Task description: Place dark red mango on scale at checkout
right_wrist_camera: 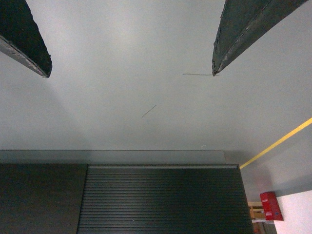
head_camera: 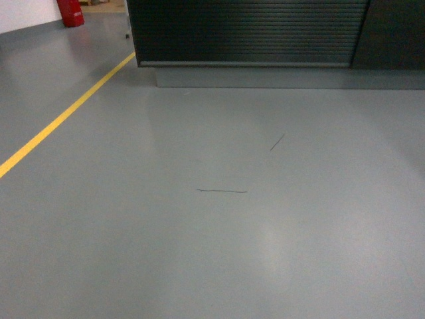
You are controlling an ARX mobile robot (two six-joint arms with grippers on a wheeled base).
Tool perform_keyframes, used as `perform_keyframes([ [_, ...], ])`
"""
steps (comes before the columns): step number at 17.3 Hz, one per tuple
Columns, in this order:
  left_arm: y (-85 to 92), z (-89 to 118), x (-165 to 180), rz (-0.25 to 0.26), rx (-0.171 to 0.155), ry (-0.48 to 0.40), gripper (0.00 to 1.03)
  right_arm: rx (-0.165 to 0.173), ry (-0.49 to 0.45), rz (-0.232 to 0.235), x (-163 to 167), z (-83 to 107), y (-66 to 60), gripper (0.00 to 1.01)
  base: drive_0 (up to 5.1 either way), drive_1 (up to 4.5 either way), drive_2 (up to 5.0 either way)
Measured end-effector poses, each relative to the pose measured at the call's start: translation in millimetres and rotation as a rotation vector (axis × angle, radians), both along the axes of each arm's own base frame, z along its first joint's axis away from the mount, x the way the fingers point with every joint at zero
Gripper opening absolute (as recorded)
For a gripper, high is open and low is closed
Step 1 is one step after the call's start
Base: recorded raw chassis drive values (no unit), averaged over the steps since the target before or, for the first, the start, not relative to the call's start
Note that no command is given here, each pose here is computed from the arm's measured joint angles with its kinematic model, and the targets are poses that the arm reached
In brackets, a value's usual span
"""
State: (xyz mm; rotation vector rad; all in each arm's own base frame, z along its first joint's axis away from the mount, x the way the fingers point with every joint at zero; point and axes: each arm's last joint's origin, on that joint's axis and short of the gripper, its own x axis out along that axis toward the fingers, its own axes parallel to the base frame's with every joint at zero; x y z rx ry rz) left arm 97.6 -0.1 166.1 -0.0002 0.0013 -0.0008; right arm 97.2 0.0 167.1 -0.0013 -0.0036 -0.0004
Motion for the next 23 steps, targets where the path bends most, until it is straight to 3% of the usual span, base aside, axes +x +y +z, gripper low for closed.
perform_keyframes([
  [23,0.0,0.0,0.0,0.0,0.0,0.0,0.98,0.0,0.0,0.0,0.0,0.0,0.0,0.98,0.0,0.0,0.0],
])
